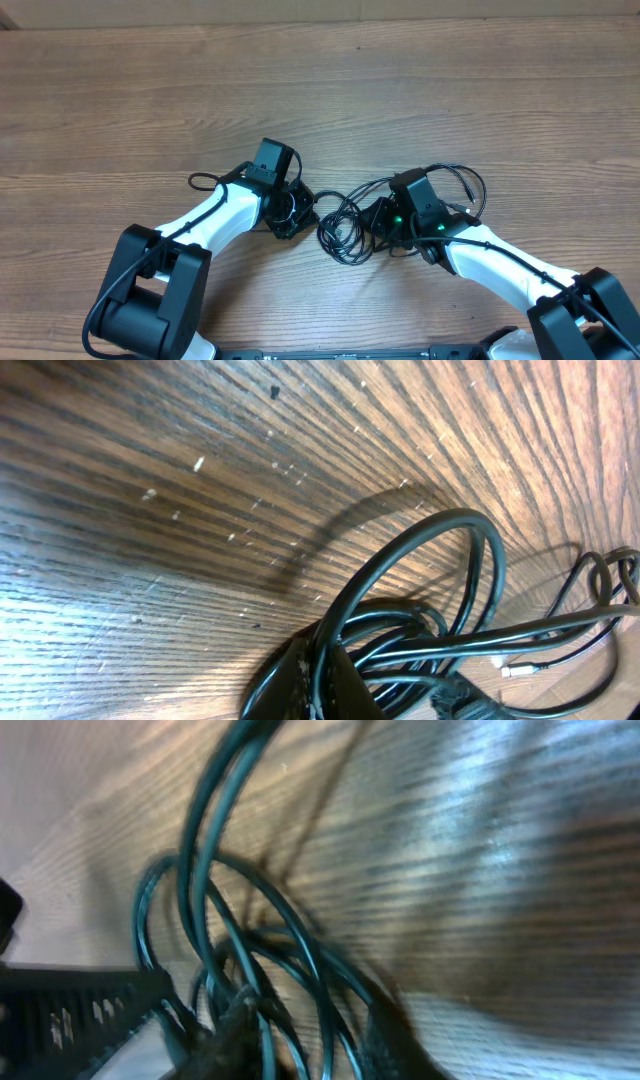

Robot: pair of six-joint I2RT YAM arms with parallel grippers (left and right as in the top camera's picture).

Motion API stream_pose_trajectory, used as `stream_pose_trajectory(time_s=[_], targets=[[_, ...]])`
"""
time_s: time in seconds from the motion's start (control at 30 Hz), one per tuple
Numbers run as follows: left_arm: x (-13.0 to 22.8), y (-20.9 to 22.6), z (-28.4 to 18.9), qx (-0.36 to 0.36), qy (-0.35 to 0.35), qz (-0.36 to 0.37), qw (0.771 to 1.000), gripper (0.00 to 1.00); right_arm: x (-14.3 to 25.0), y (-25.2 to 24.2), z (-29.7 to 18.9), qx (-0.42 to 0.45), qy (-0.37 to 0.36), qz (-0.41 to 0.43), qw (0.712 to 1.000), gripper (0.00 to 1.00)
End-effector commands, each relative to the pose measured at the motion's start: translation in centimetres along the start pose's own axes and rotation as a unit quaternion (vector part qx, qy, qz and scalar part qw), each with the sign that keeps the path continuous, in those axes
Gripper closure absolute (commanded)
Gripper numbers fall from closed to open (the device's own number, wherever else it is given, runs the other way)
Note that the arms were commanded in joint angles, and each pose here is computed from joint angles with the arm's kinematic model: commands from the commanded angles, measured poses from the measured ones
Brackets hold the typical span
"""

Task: Untangle cables

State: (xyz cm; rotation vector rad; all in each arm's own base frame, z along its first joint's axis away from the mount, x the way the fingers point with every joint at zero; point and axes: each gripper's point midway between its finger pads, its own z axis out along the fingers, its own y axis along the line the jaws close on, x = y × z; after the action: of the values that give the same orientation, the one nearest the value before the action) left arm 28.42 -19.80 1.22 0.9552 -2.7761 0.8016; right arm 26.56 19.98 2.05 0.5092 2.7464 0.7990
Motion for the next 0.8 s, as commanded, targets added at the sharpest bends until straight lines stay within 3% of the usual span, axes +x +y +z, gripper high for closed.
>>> stream_pose_trajectory(time_s=[0.0,0.2,0.3,0.43,0.63,0.7,0.77], targets=[[-0.5,-0.3,-0.3,0.003,-0.014,0.015,1.000,0.96,0.6,0.2,-0.1,-0.001,0.016,0.000,1.000,0.59],[-0.3,0.3,-0.2,-0.011,-0.012,0.010,1.000,0.96,0.6,0.2,-0.1,-0.001,0.016,0.000,1.000,0.39],[-2.4,1.1,-0.8,-0.021,-0.049,-0.007,0.999,0.96,0.6,0.2,-0.1,-0.001,0.015,0.000,1.000,0.37],[-3.4,0.7,-1.9,0.024,-0.020,-0.050,0.998,0.96,0.7,0.1,-0.1,0.001,0.018,0.003,1.000,0.35],[-3.2,0.3,-2.4,0.046,0.003,0.000,0.999,0.96,0.4,0.3,-0.1,-0.002,0.013,0.000,1.000,0.32],[-2.5,-0.1,-2.5,0.060,0.028,-0.033,0.997,0.96,0.1,0.0,-0.1,0.005,0.004,-0.001,1.000,0.32],[-2.3,0.2,-2.7,0.054,0.043,-0.125,0.990,0.95,-0.2,-0.4,-0.1,0.016,-0.006,-0.001,1.000,0.31]])
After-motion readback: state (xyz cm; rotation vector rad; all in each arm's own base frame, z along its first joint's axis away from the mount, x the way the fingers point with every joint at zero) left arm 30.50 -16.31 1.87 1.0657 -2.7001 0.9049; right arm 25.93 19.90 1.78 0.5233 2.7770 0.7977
